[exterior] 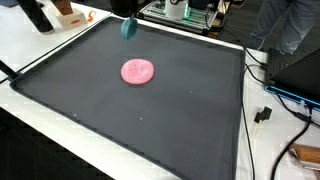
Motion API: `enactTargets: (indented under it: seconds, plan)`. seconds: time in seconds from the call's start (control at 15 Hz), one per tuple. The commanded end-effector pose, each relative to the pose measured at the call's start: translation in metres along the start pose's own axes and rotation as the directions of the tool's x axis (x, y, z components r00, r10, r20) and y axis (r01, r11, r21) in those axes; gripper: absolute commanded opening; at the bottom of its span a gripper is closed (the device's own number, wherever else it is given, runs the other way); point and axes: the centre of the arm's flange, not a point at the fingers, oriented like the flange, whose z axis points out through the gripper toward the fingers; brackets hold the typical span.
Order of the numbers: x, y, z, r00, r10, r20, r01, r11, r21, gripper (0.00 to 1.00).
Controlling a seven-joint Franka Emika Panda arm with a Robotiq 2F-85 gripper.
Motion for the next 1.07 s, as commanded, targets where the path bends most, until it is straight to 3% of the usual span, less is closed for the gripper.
enactTargets:
  seconds: [0.0,0.4,0.47,0.67,1.0]
  plan:
    - [0.000,0.000,0.000,1.000,-0.001,0.000,0.001,1.000,0.000,0.50]
    - [0.001,-0.001,0.000,1.000,-0.001,0.000,0.001,1.000,0.000,0.50]
    - [0.001,-0.001,0.000,1.000,-0.001,0.000,0.001,1.000,0.000,0.25]
    - [0.007,0.016,0.002,0.999,-0.016,0.045,0.010,0.990,0.143,0.25]
    - [0.014,0.051,0.012,0.995,-0.088,0.043,0.063,0.914,0.401,0.25]
